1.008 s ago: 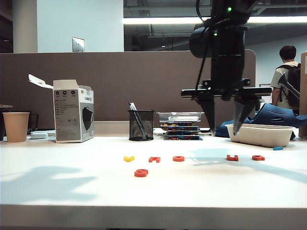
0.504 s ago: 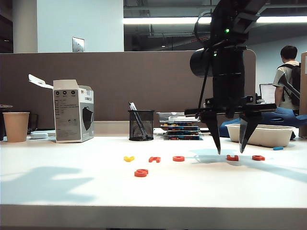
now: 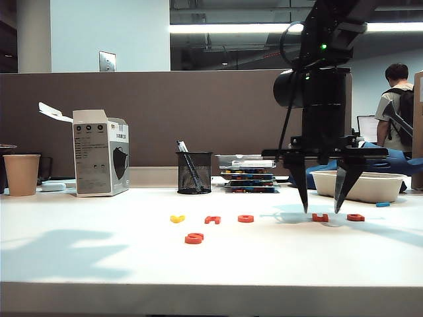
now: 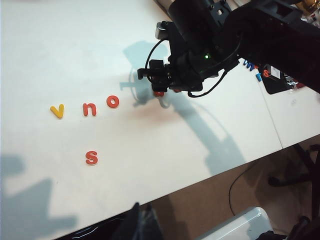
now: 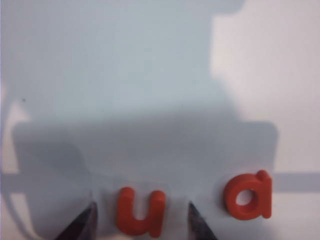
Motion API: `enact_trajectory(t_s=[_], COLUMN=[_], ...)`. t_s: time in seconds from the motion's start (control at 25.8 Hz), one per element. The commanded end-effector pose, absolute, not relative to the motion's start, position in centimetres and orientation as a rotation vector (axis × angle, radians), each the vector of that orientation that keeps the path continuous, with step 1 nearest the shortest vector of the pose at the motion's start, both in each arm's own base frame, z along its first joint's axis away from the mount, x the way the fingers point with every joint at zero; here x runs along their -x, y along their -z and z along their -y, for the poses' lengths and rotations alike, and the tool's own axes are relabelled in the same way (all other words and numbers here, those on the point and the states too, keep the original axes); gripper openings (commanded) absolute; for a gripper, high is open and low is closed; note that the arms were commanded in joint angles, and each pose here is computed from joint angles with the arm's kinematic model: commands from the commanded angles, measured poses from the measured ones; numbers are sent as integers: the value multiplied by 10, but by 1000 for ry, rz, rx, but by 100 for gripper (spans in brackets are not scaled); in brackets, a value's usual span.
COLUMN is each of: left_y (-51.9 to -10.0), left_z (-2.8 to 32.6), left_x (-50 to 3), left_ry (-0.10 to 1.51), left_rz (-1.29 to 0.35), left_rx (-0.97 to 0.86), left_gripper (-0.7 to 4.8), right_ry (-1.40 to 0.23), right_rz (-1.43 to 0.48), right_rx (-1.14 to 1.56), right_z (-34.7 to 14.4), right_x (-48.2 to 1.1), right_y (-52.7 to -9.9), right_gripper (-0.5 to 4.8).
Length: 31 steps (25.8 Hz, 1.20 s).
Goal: Select the appropriate letters from the row of letter magnets placed on the table to arrange into the word "sun".
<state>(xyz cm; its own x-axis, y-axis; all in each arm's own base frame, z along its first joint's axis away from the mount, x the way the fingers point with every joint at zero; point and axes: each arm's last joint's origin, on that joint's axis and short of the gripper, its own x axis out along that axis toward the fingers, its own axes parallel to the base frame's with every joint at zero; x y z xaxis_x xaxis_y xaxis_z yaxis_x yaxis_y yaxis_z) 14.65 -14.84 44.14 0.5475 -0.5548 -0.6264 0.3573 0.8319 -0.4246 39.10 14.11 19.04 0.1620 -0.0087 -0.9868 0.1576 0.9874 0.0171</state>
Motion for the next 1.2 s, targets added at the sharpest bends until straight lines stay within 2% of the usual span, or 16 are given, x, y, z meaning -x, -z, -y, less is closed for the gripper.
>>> enact_trajectory(t_s=[0.04, 0.62, 0.74, 0.97, 1.05, 1.2], left_y=[-443, -444, -444, -444, -444, -444], left_z=[148, 148, 148, 148, 148, 148], left_x=[-146, -147, -147, -147, -147, -147], left_ry=[554, 554, 555, 555, 555, 554], left_rz=[-816, -805, -803, -803, -803, -804], left_rx=[263, 268, 268, 268, 268, 268], left_gripper=[-5, -5, -5, -5, -5, -5], right_ry=[114, 104, 104, 98, 96, 96], right_rz=[-1391, -1459, -1458, -1440, -1434, -1432], right_rx=[-135, -141, -141, -147, -149, -149], right_z=[-142, -143, -143, -143, -144, -144], right_x=[-392, -392, -392, -393, -394, -394], right_y=[-193, -180, -180, -180, -180, -180], right_gripper=[225, 220, 199, 196, 133, 132])
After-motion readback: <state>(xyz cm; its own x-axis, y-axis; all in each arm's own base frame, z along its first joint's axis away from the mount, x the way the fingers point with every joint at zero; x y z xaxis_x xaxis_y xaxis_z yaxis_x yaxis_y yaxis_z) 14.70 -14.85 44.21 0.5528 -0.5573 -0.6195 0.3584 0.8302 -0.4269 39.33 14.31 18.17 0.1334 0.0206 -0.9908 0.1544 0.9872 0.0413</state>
